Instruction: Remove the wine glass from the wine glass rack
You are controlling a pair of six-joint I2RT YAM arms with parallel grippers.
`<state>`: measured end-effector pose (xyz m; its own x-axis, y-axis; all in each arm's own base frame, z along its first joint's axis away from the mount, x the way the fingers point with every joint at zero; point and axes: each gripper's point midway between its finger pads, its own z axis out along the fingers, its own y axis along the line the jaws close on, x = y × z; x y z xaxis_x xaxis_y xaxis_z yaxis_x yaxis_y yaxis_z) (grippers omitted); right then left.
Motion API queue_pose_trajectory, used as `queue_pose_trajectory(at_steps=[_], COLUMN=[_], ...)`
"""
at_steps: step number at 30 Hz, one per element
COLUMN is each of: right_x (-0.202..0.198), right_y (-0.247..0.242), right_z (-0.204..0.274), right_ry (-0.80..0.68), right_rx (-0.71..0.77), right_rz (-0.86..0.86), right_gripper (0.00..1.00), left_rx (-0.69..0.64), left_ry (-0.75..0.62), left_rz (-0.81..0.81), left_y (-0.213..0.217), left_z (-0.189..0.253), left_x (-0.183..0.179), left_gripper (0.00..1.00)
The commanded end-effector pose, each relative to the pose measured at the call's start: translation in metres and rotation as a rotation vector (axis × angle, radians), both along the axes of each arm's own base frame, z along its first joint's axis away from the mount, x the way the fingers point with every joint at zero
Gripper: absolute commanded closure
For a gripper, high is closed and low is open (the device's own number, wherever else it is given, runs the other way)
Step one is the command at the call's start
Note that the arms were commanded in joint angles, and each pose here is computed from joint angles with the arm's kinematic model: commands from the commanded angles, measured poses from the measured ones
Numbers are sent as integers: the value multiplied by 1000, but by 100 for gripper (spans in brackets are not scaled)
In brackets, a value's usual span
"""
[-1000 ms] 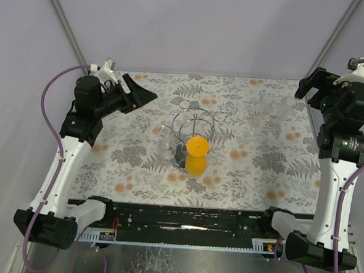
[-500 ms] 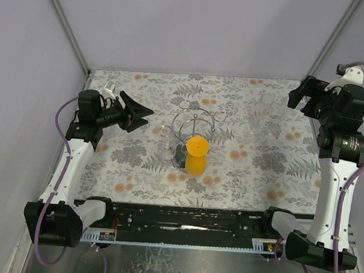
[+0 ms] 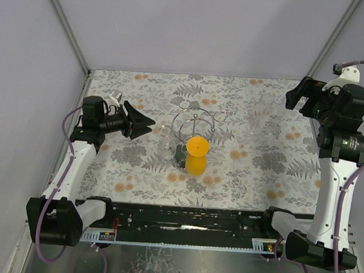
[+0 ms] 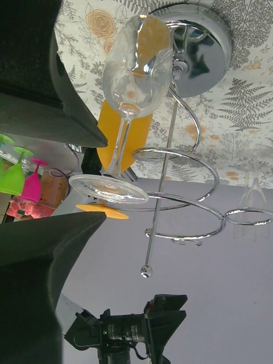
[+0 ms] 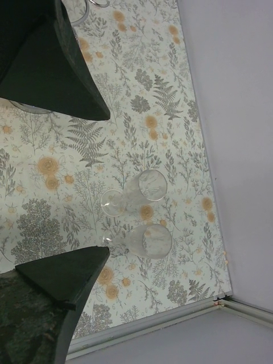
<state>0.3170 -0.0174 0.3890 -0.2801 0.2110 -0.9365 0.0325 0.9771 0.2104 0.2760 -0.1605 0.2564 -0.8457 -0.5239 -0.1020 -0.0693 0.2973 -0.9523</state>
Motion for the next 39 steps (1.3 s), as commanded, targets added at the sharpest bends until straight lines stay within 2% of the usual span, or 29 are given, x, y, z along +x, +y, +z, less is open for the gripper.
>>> queue_pose_trajectory(at_steps=[1, 4, 12, 19, 24, 33, 39], right_x=[1, 0, -10, -15, -12, -12, -15], right_y=[3, 3, 3, 2, 3, 4, 4], right_z=[14, 12, 11, 8, 8, 4, -2], right_ry=[-60, -56, -57, -54, -60, -55, -46], right_rx=[-24, -25, -42, -52, -47, -44, -42], right_rz=[27, 27, 17, 16, 23, 25, 24], right_gripper=[2, 2, 2, 2, 2, 2, 2], left_rx=[-25, -24, -13, 8, 26, 53, 59], left_ry=[-58, -52, -47, -38, -47, -46, -33], left_rz=[-56, -75, -130, -120, -113, -124, -124], left_y=[-8, -12, -29, -28, -27, -26, -25], left_z=[10, 9, 8, 6, 10, 10, 6], left_x=[-4, -7, -12, -13, -12, -17, -21], left_gripper=[54, 58, 61, 74, 76, 85, 99])
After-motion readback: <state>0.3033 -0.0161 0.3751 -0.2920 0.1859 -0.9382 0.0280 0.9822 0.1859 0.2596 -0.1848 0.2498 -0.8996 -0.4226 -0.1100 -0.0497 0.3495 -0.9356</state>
